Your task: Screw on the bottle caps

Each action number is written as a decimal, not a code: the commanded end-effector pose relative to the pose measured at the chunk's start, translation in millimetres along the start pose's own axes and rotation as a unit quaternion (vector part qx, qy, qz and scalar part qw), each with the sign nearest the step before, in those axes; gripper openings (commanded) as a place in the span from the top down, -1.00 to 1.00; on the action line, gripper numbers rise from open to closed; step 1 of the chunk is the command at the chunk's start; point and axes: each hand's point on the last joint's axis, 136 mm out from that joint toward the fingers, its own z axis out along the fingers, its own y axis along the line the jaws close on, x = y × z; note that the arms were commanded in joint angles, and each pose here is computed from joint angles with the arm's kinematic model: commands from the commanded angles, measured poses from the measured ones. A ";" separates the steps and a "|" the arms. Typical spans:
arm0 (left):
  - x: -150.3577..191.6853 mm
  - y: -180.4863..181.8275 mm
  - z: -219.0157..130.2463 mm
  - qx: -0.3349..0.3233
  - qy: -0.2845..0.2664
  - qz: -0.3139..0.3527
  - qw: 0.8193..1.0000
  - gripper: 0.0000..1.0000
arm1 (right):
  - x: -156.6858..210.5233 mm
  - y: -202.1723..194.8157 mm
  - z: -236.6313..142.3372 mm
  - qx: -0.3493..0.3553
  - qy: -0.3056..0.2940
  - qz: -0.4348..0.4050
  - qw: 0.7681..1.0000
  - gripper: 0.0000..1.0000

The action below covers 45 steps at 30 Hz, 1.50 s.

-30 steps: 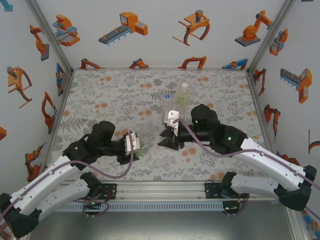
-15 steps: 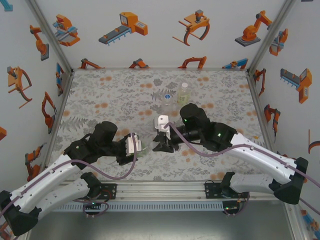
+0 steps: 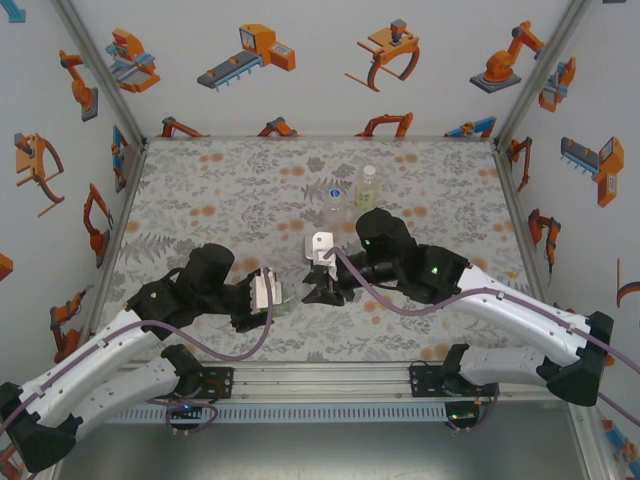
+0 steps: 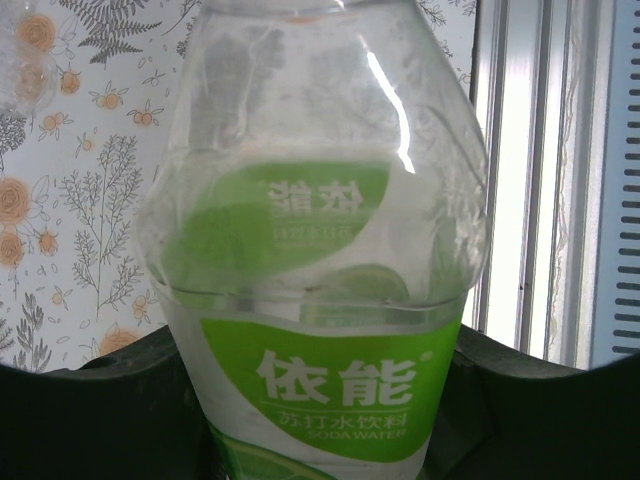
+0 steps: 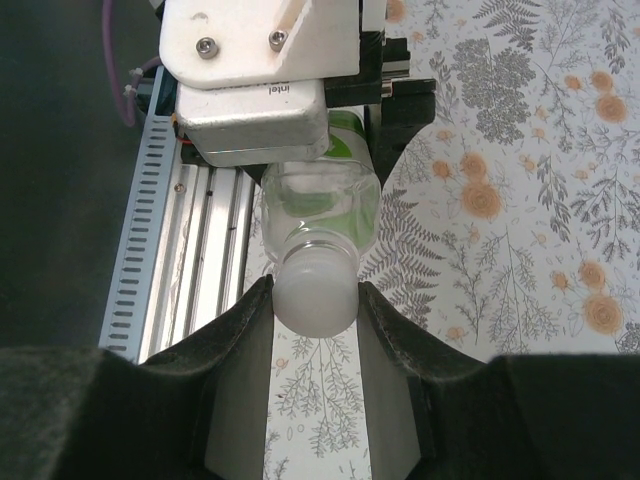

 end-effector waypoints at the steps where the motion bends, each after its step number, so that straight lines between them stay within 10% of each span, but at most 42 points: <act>1: -23.3 -3.8 -8.6 0.012 -0.041 0.031 0.999 1.00 | -5.1 -2.1 5.2 0.001 -0.011 -0.010 1.000 1.00; 35: -35.0 -16.7 -15.2 0.032 -0.087 0.051 0.994 1.00 | -3.0 16.2 17.7 -0.070 -0.034 0.005 0.997 1.00; 41: -32.5 -11.0 -15.2 0.015 -0.079 0.048 0.996 1.00 | 2.8 -11.9 21.7 0.011 -0.051 0.134 0.990 1.00; 45: -28.6 -0.5 -15.4 -0.015 -0.064 0.044 0.997 1.00 | 26.9 -51.8 19.3 0.126 -0.068 0.345 0.928 0.98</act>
